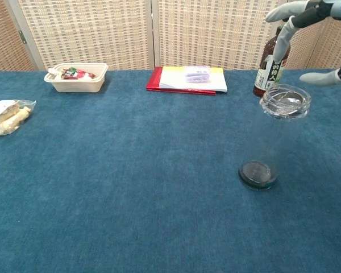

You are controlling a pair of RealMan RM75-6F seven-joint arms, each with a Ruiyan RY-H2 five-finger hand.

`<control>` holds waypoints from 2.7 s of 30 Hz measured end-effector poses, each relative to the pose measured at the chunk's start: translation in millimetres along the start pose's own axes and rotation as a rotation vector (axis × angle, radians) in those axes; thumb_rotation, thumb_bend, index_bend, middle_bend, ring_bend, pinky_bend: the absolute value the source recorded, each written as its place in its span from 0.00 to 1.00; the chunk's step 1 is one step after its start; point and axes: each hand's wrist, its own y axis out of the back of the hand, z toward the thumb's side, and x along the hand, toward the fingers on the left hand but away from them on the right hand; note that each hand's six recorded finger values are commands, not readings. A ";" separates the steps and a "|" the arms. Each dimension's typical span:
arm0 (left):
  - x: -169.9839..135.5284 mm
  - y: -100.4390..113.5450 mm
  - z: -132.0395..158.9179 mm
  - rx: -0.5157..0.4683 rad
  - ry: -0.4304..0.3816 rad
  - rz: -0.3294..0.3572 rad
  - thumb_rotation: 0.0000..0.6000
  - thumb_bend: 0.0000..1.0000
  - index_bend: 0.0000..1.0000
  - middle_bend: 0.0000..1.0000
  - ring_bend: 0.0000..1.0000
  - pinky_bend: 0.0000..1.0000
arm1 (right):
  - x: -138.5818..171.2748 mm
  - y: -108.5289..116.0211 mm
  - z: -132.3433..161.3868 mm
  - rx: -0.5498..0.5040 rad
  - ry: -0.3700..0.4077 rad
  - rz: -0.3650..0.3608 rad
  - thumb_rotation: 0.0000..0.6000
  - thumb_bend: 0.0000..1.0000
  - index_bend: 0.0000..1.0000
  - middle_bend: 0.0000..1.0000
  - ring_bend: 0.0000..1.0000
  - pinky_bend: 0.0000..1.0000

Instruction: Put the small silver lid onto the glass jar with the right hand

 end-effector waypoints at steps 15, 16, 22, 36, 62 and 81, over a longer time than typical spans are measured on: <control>2.6 -5.8 2.3 0.026 0.008 -0.008 1.00 0.39 0.00 0.05 0.00 0.00 | 37.3 -12.4 -7.7 0.031 0.004 0.092 1.00 0.36 0.37 0.00 0.00 0.00; 2.5 -5.6 2.0 0.025 0.009 -0.007 1.00 0.39 0.00 0.05 0.00 0.00 | 36.9 -13.4 -7.7 0.029 0.004 0.094 1.00 0.36 0.37 0.00 0.00 0.00; 1.9 -4.1 2.3 0.017 0.007 -0.004 1.00 0.39 0.00 0.05 0.00 0.00 | 34.6 -22.0 -8.7 0.027 0.001 0.117 1.00 0.36 0.37 0.00 0.00 0.00; 1.6 -3.4 1.9 0.015 0.007 -0.002 1.00 0.39 0.00 0.05 0.00 0.00 | 32.0 -33.9 -16.1 0.026 -0.016 0.141 1.00 0.36 0.37 0.00 0.00 0.00; 3.1 -6.0 1.8 0.034 0.012 -0.006 1.00 0.39 0.00 0.05 0.00 0.00 | 53.3 2.6 -17.1 -0.042 -0.006 0.008 1.00 0.35 0.24 0.00 0.00 0.00; 17.8 -32.1 5.4 0.078 0.016 -0.083 1.00 0.39 0.00 0.05 0.00 0.00 | 169.3 -52.4 -112.0 -0.002 -0.280 -0.215 1.00 0.33 0.01 0.00 0.00 0.00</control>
